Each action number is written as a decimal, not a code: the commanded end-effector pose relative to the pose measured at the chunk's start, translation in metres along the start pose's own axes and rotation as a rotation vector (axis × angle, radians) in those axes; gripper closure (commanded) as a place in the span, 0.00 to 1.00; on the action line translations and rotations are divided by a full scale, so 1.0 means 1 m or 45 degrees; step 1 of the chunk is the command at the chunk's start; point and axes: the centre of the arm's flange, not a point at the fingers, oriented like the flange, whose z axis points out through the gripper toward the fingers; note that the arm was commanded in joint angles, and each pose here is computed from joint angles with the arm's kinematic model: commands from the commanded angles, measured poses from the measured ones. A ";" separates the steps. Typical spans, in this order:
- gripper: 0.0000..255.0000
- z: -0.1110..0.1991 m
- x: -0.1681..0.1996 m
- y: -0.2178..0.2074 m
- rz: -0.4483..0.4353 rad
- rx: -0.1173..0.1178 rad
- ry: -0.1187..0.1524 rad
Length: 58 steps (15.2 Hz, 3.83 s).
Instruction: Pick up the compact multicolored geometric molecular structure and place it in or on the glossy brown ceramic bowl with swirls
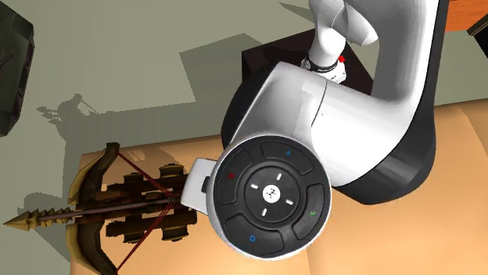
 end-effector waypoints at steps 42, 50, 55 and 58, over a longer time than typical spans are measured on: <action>0.00 0.085 -0.131 -0.069 0.002 -0.001 0.000; 0.00 0.035 -0.131 -0.069 0.002 -0.001 0.000; 0.00 0.035 -0.131 -0.069 0.002 -0.001 0.000; 0.00 0.035 -0.131 -0.069 0.002 -0.001 0.000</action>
